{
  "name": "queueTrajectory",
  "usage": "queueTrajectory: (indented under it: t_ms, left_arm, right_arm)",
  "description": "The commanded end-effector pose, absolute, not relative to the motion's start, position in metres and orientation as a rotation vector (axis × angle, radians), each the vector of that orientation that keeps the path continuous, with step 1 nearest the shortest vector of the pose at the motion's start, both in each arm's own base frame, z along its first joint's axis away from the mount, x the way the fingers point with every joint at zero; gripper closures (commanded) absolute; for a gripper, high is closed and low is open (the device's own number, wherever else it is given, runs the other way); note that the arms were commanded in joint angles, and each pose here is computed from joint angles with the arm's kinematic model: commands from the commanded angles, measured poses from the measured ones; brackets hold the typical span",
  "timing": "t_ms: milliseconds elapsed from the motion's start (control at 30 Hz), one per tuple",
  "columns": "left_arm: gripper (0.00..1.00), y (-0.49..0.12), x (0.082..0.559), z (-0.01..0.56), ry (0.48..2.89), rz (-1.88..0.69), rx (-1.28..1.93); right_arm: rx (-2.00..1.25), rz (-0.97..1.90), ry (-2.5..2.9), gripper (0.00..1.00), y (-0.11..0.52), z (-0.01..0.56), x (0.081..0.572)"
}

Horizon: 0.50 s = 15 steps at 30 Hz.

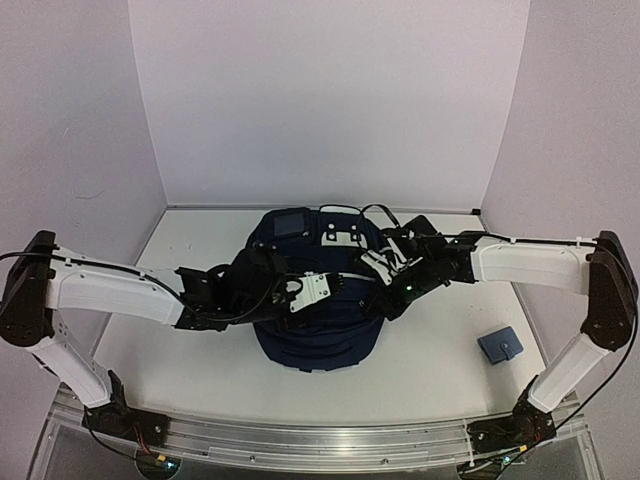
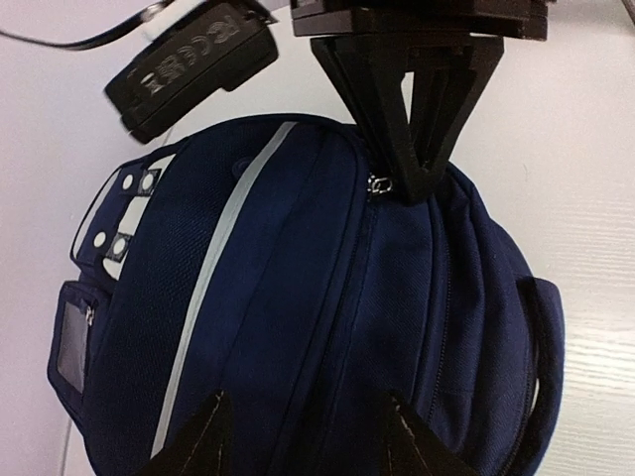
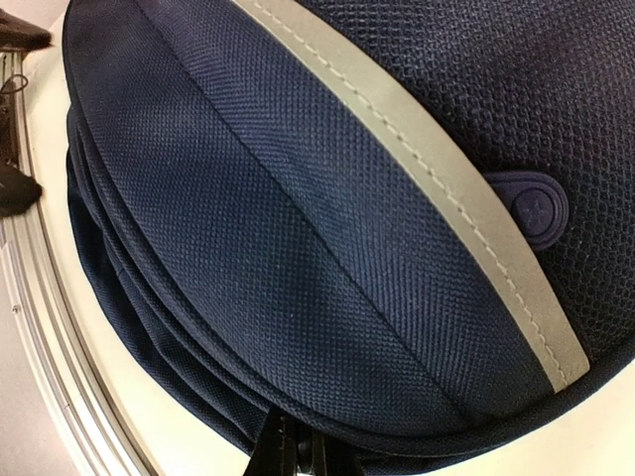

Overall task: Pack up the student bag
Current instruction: Zip the student bag at the center of the board.

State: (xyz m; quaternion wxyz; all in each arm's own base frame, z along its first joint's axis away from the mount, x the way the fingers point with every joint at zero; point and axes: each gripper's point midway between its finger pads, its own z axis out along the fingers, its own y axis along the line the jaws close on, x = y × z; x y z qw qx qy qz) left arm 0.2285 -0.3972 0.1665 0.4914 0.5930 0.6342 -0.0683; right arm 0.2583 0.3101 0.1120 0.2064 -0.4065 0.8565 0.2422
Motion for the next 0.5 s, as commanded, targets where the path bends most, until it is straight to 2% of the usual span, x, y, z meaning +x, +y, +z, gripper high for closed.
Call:
queueTrajectory:
  t_ms: [0,133,267,467]
  left_arm:
    - [0.51,-0.426,0.247,0.189,1.402,-0.088,1.457]
    - [0.54,-0.438,0.262,0.180,1.384,-0.004,1.469]
    - [0.66,-0.443,0.275,0.171,1.388,0.080,1.472]
    - [0.96,-0.437,0.269,0.167,1.400,0.088,1.488]
  right_arm:
    - [-1.103,0.689,2.316,1.00,0.315,0.139,0.262]
    - [-1.107,0.704,2.304,1.00,0.316,0.144,0.259]
    - [-1.106,0.688,2.299,1.00,0.312,0.146,0.259]
    - [-1.097,0.632,2.312,1.00,0.298,0.143,0.260]
